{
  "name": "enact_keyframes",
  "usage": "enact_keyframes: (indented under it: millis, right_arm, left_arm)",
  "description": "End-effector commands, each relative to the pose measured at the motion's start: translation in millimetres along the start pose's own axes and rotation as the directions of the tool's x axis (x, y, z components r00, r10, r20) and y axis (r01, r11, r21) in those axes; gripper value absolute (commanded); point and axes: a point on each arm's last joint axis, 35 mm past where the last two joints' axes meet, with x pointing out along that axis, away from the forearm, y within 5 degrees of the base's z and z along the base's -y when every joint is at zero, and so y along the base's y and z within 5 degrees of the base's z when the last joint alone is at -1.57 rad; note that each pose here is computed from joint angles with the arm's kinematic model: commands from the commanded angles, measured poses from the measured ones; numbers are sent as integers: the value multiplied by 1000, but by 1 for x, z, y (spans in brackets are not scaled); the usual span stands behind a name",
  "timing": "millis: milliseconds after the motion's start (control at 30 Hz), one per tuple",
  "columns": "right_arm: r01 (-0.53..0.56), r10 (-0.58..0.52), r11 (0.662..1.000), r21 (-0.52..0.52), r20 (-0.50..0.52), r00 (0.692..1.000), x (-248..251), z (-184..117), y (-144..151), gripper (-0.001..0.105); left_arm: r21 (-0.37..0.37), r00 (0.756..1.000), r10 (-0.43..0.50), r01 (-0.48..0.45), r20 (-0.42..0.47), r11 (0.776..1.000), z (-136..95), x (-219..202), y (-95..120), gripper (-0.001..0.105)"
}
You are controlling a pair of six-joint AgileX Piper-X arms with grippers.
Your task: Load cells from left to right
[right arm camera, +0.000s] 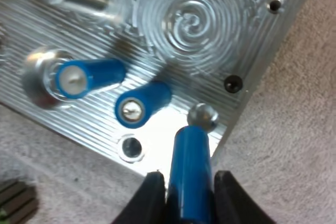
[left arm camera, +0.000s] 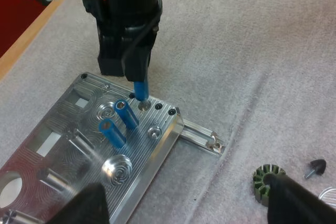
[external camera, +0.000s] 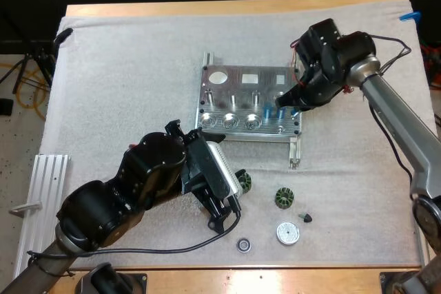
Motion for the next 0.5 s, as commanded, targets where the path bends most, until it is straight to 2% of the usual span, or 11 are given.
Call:
enact_keyframes:
  millis: [0,467]
  right_arm:
    - [0,0,1000,-22,4,1000,-2,2,1,0]
    - [18,-19,999,-34,-14,1000,11,5,-3,0]
  left_arm:
    - [-9,1000,19,-19,10,1000,1,-1,1,63]
    - [-9,1000,19,-19,10,1000,1,-1,1,63]
